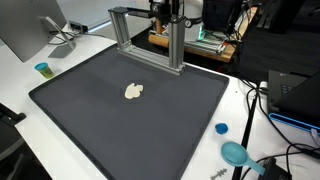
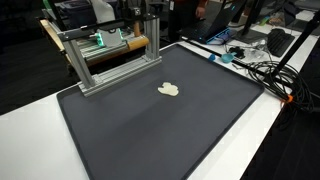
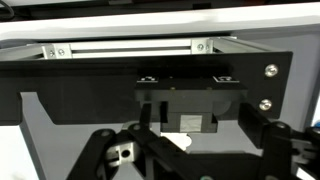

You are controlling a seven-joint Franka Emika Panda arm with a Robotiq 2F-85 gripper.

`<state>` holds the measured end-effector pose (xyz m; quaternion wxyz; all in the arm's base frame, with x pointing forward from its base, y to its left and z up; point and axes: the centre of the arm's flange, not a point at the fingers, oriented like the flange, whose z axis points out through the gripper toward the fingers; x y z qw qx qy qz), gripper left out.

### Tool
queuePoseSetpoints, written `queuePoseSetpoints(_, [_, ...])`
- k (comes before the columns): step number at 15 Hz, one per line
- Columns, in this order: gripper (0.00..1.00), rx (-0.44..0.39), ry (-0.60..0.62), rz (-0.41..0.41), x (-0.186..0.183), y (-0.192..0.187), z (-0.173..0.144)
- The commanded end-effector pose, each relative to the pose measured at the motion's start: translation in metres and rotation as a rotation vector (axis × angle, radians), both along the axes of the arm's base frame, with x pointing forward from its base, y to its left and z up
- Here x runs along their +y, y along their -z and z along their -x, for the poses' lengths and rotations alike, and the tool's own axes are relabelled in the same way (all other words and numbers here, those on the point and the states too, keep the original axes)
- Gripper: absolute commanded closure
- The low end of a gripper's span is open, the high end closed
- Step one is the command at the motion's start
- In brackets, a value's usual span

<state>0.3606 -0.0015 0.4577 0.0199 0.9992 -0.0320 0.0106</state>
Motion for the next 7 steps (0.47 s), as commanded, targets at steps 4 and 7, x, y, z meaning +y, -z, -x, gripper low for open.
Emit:
queuePoseSetpoints(4, [0.00, -0.204, -0.061, -0.059, -0.024, -0.036, 0.066])
queuePoseSetpoints(7, [0.00, -0.162, -0.047, -0.031, -0.023, -0.037, 0.044])
